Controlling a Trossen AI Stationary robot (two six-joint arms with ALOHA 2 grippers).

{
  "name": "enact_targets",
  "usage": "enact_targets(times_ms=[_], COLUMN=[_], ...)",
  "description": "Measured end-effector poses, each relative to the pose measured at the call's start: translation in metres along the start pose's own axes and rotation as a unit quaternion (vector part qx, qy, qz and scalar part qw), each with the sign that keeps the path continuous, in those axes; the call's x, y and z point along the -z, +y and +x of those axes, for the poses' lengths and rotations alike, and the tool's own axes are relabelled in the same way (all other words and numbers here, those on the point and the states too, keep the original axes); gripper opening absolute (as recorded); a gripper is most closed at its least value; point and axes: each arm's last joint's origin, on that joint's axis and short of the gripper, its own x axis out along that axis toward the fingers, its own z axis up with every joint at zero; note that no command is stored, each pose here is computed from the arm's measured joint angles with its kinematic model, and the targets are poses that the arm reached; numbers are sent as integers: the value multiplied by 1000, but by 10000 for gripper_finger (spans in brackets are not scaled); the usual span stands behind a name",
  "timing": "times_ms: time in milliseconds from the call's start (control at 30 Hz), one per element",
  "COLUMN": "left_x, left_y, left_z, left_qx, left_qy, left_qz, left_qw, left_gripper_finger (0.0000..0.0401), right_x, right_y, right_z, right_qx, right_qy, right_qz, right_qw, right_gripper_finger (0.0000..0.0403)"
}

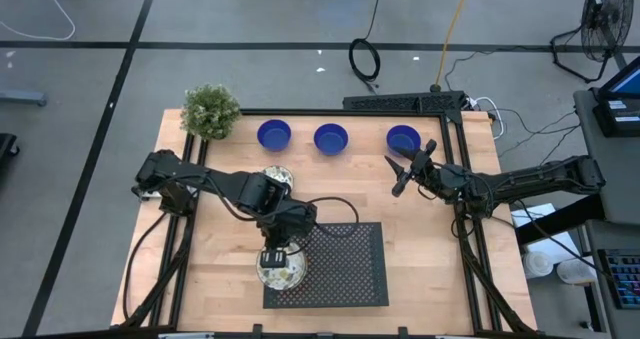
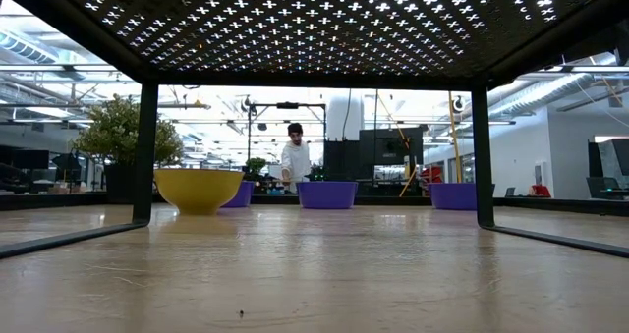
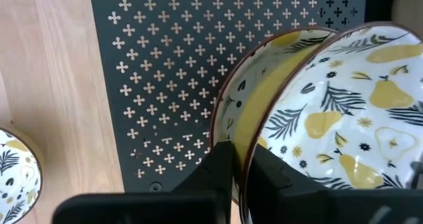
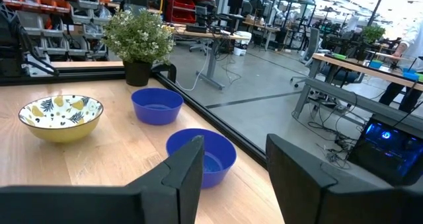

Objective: Pick & Place Mini bowls
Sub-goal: Stack the right patterned yellow bowl on the patterned yellow bowl on the shelf

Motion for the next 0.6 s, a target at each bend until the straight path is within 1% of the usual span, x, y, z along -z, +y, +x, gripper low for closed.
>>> enact_targets(times_ms=[67, 200, 400, 500, 600], left_x=[0, -1, 0, 2, 3], left_y=[0, 0, 1, 5, 10], left_z=[0, 0, 4, 11, 16], left_qx=[0, 2, 0, -2, 8], left_qy=[-2, -5, 2, 15, 24], left_qz=[1, 1, -4, -20, -37], left_qw=[1000, 1000, 1000, 1000, 999], left_gripper_finger=[26, 11, 26, 15, 11], right_x=[0, 0, 0, 0, 0], right_y=[0, 0, 0, 0, 0], right_z=[0, 0, 0, 0, 0], right_qx=[0, 0, 0, 0, 0], right_qy=[0, 0, 0, 0, 0], right_qz=[0, 0, 0, 1, 6], right_qw=[1000, 1000, 1000, 1000, 1000], right_gripper_finger=[153, 153, 153, 153, 153])
